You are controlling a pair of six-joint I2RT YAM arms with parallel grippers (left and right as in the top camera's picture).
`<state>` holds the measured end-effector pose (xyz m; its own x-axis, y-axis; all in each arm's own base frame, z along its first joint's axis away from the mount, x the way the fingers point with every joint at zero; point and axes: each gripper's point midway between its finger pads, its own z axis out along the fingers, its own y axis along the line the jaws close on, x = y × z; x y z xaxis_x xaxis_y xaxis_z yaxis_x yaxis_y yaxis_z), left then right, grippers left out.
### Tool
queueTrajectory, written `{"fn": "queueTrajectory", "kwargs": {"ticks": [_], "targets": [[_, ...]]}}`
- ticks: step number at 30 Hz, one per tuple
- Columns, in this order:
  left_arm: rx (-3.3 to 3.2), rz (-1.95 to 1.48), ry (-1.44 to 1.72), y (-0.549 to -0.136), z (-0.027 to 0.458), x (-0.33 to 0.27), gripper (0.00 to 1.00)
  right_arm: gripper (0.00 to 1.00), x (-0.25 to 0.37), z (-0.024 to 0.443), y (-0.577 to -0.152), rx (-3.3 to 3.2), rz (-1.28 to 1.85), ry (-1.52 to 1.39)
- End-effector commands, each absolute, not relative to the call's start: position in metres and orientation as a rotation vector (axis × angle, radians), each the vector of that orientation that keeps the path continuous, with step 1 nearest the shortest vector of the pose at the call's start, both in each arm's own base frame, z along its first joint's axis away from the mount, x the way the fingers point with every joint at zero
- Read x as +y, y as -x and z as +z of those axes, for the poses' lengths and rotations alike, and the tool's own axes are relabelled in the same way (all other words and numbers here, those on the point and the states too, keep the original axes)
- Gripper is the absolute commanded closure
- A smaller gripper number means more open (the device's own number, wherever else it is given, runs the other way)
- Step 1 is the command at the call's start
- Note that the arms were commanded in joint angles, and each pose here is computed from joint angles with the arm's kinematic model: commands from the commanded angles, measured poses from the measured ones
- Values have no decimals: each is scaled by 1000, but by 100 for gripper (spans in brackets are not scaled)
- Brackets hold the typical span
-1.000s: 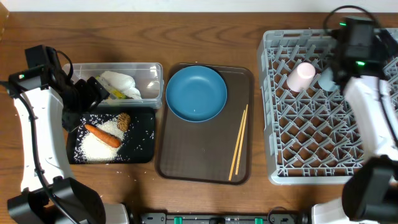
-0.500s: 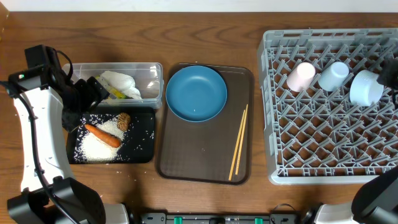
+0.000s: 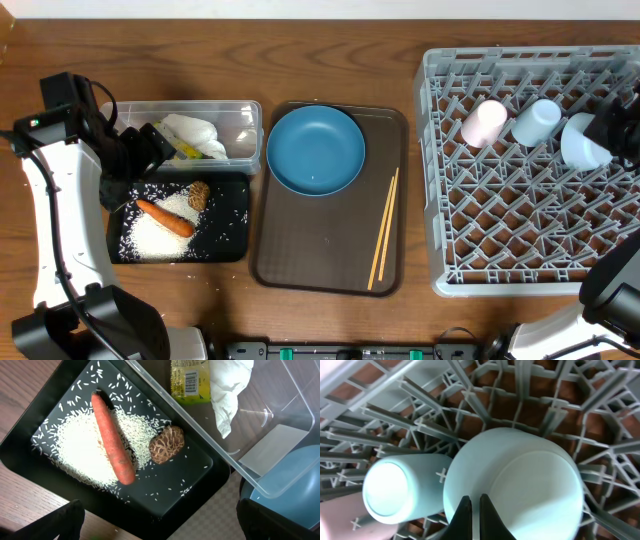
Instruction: Sort waste into correct bins and load items into the dishwasher rack
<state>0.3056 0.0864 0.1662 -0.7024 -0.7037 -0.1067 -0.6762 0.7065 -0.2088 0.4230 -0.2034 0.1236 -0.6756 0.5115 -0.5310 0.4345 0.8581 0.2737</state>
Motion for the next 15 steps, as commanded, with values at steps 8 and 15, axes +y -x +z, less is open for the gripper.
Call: {"fn": "queueTrajectory", "kwargs": {"ticks": [8, 15], "targets": [[2722, -219, 1115, -304, 170, 88, 2, 99, -201, 166, -426, 2306, 215, -604], [2721, -219, 1115, -304, 170, 88, 2, 99, -234, 211, -392, 2205, 18, -782]]}}
